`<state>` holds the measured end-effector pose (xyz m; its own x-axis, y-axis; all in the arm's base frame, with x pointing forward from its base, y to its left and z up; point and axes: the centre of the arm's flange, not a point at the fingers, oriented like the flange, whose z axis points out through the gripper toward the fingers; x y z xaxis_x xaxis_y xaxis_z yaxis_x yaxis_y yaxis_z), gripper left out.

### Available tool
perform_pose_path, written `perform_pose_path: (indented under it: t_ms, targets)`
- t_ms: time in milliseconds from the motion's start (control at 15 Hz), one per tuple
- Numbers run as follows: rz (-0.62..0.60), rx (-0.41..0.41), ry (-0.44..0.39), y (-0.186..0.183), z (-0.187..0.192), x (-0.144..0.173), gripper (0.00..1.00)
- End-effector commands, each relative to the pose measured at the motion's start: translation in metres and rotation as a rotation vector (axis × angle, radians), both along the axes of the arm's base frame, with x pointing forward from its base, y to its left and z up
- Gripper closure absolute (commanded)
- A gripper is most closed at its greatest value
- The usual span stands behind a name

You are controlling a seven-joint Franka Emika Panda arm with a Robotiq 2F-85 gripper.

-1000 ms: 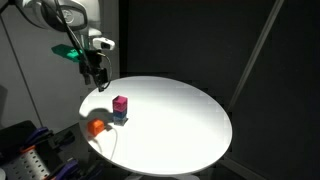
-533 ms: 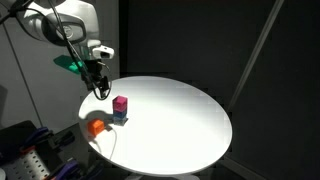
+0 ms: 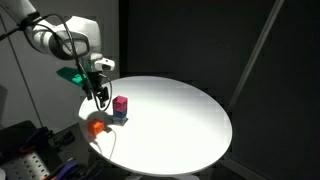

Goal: Stack the purple toy block on top of the other stacked toy blocks

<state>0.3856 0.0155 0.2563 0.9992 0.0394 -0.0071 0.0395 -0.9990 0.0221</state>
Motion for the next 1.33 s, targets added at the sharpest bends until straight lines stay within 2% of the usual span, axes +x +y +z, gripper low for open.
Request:
perform_pose_path:
  t_ms: [0, 400, 667, 1267]
  targets:
    - [-0.013, -0.008, 0.023, 0.0, -0.015, 0.006, 0.0]
    - [-0.033, -0.011, 0.071, -0.001, -0.031, 0.004, 0.0]
    - [-0.017, 0.0, 0.08, 0.0, -0.032, -0.004, 0.0]
    - [-0.013, -0.009, 0.074, -0.002, -0.042, 0.002, 0.0]
